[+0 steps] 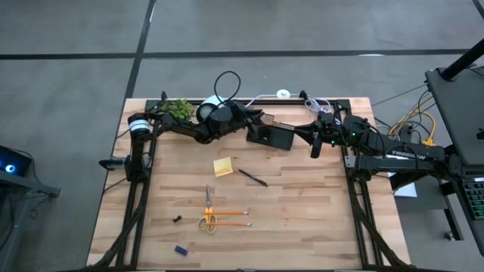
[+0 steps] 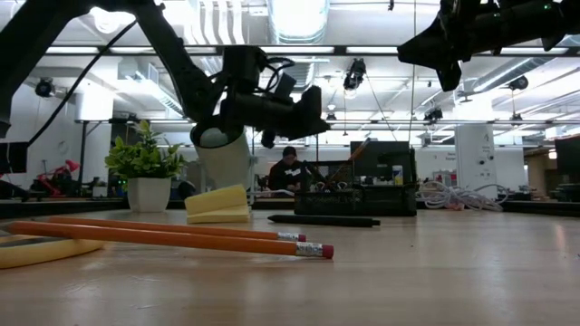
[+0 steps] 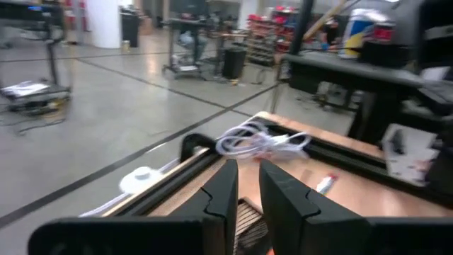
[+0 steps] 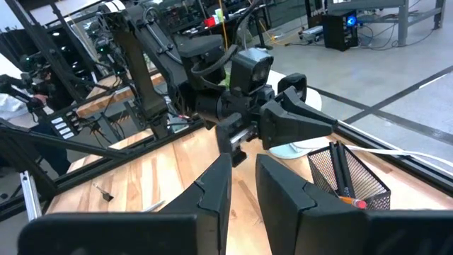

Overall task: Pick and place office supplies into organizer
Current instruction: Put the binder clip into the desk organizer

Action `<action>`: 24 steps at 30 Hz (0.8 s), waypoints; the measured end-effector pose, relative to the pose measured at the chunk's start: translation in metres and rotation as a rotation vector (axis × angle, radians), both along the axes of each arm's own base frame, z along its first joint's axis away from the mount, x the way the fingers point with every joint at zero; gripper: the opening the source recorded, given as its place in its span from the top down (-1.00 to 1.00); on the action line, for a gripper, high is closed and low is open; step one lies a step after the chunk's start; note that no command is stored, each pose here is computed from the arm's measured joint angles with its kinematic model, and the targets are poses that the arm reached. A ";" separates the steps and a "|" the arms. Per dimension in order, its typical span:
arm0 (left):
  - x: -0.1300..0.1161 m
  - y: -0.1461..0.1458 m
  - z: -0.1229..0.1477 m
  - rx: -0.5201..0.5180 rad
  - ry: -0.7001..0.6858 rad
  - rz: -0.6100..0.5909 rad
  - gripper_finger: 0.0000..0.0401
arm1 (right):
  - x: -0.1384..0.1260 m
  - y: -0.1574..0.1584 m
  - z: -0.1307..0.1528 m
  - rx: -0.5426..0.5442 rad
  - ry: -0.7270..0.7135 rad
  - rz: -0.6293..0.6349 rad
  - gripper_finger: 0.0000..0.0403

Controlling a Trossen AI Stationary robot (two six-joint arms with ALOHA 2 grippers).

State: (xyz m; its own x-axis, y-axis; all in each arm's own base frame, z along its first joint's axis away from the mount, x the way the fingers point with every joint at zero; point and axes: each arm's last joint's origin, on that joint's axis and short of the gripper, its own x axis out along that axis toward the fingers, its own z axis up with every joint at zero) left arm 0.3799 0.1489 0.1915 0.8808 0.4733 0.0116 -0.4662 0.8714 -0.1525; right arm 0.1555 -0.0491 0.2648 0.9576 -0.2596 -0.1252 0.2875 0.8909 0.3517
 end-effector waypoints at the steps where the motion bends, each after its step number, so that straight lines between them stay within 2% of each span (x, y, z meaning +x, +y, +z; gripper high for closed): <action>1: 0.001 0.000 0.003 0.003 -0.007 -0.018 0.78 | 0.000 0.000 0.000 0.000 0.000 0.000 0.72; 13: -0.001 -0.013 0.046 0.079 -0.103 -0.193 0.74 | 0.000 0.000 0.000 -0.002 0.002 -0.001 0.72; 20: -0.005 -0.029 0.068 0.092 -0.152 -0.255 0.32 | 0.000 0.000 0.000 -0.015 0.005 -0.004 0.72; 24: -0.008 -0.039 0.078 -0.025 -0.179 -0.303 0.15 | 0.000 0.000 0.000 -0.019 0.006 -0.007 0.72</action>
State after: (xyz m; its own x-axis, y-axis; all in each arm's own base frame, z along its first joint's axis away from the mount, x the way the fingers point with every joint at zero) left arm 0.3716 0.1100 0.2698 0.9664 0.1926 0.1702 -0.1507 0.9611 -0.2315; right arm 0.1554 -0.0494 0.2647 0.9550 -0.2686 -0.1258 0.2957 0.8955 0.3328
